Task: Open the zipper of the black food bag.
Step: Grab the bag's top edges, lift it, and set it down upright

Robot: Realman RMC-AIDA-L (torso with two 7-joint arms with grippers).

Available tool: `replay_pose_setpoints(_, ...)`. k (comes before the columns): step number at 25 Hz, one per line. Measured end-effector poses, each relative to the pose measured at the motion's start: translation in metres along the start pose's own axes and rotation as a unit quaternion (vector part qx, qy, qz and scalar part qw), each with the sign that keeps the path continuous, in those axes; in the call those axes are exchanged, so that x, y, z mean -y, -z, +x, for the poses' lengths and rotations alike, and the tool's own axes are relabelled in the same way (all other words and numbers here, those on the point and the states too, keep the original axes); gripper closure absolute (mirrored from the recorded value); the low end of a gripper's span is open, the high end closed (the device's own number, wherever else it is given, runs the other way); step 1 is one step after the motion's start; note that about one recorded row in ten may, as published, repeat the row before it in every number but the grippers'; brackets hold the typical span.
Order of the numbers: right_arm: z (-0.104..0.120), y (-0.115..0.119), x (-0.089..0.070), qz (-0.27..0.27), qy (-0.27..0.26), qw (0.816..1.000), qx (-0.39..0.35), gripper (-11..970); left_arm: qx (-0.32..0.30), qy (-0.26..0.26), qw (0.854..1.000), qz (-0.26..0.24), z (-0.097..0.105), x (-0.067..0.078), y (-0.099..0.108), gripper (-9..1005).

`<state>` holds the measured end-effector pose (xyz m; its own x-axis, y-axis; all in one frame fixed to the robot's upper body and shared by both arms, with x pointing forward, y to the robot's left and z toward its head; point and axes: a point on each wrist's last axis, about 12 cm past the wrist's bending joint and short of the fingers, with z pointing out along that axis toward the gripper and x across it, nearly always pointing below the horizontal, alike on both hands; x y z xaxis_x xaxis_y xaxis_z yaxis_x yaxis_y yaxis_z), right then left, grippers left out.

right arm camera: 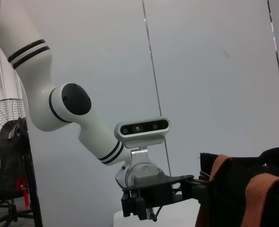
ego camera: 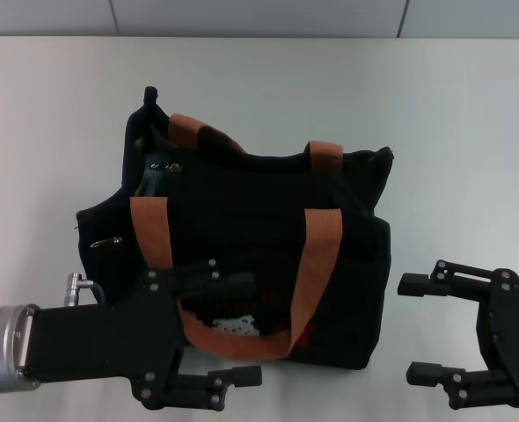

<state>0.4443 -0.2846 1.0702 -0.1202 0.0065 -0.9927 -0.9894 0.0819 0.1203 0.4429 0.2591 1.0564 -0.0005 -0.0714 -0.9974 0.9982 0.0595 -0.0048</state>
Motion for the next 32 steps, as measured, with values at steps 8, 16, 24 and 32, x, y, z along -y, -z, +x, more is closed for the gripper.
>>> replay_pose_setpoints(8,0.001,0.0,0.0,0.004,0.001,1.0,-0.002,125,0.006,-0.001,1.0,-0.014,0.0,0.002,0.003,190)
replay_pose_setpoints(16,0.001,0.001,0.0,0.009,0.004,1.0,0.002,124,0.047,-0.051,0.993,-0.091,-0.001,0.008,0.013,195)
replay_pose_setpoints(24,0.001,0.002,0.0,0.016,0.004,1.0,0.004,124,0.095,-0.113,0.952,-0.269,0.001,0.033,0.047,200)
replay_pose_setpoints(32,0.001,0.001,0.002,0.018,0.005,1.0,0.001,124,0.065,-0.089,0.955,-0.276,0.01,0.049,0.055,205)
